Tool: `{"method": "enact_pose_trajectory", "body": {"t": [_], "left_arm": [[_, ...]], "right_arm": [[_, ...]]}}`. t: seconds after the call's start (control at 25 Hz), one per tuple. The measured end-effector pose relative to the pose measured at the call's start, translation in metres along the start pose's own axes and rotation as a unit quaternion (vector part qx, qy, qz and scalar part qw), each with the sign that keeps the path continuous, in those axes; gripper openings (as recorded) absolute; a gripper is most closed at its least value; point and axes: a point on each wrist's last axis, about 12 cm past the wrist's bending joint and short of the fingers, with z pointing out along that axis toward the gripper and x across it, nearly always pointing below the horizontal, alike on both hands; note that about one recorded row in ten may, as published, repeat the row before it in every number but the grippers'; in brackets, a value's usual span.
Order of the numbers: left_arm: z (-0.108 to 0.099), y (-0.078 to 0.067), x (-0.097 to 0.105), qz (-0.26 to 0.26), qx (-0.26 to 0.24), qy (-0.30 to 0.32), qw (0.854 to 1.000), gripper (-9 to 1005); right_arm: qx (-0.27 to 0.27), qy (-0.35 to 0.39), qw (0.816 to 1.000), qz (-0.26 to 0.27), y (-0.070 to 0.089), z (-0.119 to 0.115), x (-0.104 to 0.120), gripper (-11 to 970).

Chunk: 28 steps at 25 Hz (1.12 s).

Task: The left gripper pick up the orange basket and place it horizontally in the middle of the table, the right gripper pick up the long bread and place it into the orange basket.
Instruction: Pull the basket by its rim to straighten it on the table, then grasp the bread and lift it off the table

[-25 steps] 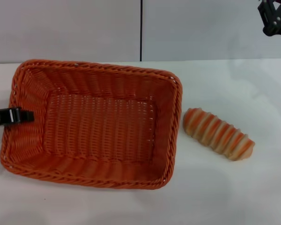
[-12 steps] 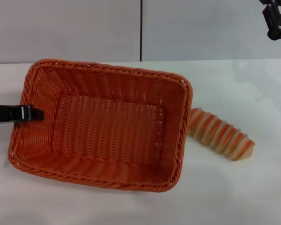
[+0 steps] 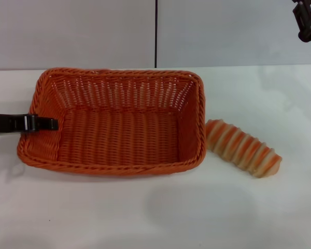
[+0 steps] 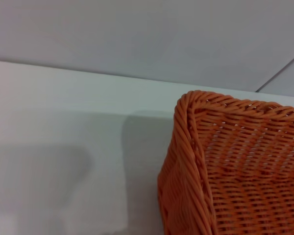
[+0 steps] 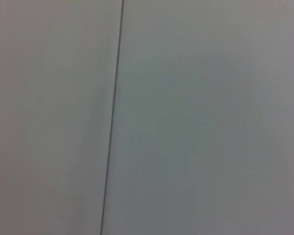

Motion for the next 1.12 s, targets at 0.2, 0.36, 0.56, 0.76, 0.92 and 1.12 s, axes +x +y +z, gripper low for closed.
{"method": "enact_pose_trajectory", "body": {"t": [0.2, 0.36, 0.56, 0.76, 0.92, 1.12], "left_arm": [[-0.005, 0.0, -0.003, 0.0, 0.0, -0.004, 1.0, 435], [-0.01, -0.001, -0.007, 0.003, 0.002, -0.012, 1.0, 530], [-0.025, 0.003, -0.014, 0.005, 0.003, -0.031, 1.0, 565], [-0.048, 0.026, -0.022, 0.022, 0.079, -0.124, 0.989, 579], [-0.05, 0.034, -0.02, 0.033, 0.099, -0.151, 0.983, 590], [-0.045, 0.051, -0.009, 0.063, 0.154, -0.231, 0.959, 604]], "right_arm": [[0.001, 0.0, 1.0, 0.001, 0.0, 0.0, 0.0, 169], [0.002, -0.001, 1.0, 0.002, 0.002, 0.0, 0.001, 171], [0.008, -0.001, 1.0, 0.017, 0.004, -0.005, 0.002, 174], [0.024, 0.002, 0.998, 0.06, 0.0, -0.021, 0.0, 177], [0.037, 0.007, 0.995, 0.09, -0.007, -0.034, -0.004, 179], [0.039, 0.036, 0.986, 0.157, -0.021, -0.058, -0.016, 182]]}}
